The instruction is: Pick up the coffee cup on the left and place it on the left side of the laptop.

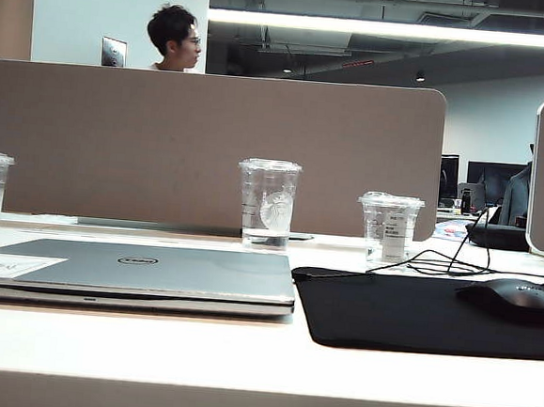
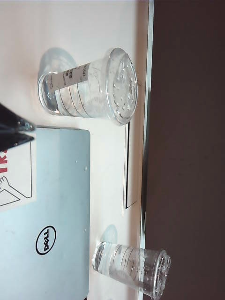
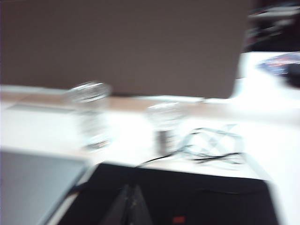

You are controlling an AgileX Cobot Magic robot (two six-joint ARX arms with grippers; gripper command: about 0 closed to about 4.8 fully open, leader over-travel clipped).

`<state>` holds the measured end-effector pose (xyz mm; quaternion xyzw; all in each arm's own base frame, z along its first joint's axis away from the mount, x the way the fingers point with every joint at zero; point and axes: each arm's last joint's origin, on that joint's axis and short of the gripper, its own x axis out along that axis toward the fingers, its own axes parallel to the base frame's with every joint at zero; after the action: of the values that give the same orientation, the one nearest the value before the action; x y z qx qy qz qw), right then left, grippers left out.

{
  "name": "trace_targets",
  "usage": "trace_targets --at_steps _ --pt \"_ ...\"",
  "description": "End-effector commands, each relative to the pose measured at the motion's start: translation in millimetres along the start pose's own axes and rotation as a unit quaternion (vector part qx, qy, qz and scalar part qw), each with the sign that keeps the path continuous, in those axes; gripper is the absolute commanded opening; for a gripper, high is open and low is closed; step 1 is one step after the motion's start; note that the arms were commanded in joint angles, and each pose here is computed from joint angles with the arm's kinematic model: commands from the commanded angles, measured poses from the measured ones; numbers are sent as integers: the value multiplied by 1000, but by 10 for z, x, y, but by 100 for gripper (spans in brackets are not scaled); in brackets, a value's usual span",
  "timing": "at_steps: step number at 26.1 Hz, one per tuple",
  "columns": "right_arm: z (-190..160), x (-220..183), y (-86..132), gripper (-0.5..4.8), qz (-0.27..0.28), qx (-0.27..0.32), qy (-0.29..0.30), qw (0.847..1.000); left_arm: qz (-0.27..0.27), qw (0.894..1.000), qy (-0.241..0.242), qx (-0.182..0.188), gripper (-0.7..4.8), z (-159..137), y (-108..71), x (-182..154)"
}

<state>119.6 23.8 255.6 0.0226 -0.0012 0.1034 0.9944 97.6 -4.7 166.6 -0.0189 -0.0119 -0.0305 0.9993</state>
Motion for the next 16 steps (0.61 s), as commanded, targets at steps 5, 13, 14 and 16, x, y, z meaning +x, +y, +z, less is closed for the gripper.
trace_targets --at_steps 5,13,14,16 --pt "-285 -222 -144 -1 -87 -2 -51 995 -3 1000 -8 2 -6 26 -4 -2" --pt "-715 -288 -180 -1 -106 -3 -68 992 -4 1000 -8 2 -6 26 -4 -2" --pt "-763 -277 -183 -1 -106 -3 -63 992 -3 1000 -8 2 -6 25 -4 -2" --pt "-831 -266 -187 -1 -106 -2 -41 993 -4 1000 -8 2 -6 25 -4 -2"
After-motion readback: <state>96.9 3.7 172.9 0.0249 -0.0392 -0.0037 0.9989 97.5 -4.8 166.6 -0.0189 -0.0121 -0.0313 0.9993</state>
